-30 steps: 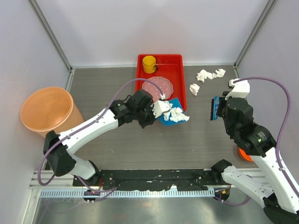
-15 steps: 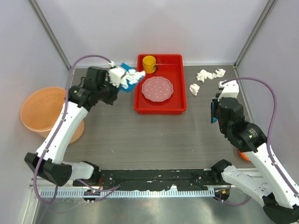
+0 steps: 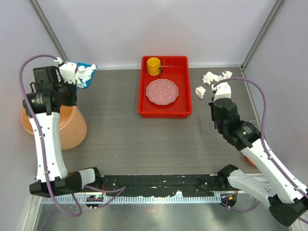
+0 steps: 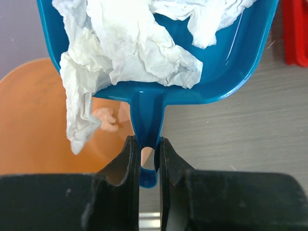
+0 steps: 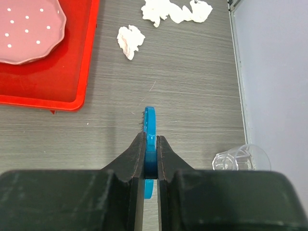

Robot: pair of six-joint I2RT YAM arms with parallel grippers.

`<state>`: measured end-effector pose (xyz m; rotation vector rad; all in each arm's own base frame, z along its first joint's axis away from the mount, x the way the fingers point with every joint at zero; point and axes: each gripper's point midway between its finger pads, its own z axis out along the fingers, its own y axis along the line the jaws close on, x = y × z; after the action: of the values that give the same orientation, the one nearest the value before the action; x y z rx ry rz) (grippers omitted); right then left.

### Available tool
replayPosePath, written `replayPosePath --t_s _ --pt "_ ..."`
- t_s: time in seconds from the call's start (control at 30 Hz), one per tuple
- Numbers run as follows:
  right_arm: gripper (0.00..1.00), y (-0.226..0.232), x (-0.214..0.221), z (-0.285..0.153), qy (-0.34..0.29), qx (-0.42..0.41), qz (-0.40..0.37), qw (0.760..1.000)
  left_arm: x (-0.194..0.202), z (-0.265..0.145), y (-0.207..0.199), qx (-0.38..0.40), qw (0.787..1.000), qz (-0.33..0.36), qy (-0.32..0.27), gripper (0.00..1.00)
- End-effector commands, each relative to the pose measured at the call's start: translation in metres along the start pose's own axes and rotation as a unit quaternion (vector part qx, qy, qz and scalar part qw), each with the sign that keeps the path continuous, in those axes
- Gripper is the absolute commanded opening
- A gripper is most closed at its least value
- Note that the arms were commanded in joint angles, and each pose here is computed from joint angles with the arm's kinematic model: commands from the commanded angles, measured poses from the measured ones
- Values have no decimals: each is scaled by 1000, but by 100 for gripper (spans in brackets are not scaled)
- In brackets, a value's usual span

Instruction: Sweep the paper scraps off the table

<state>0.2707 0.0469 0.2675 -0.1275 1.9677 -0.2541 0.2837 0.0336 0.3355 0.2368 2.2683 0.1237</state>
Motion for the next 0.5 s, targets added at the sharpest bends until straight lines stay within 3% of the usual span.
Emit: replayPosePath --t_s 0.0,0.47 --pt "1 2 -9 4 -20 -2 -5 1000 10 -17 15 2 1000 3 11 0" --pt "1 4 -1 13 -12 -5 -17 1000 67 -42 82 -61 995 -46 61 0"
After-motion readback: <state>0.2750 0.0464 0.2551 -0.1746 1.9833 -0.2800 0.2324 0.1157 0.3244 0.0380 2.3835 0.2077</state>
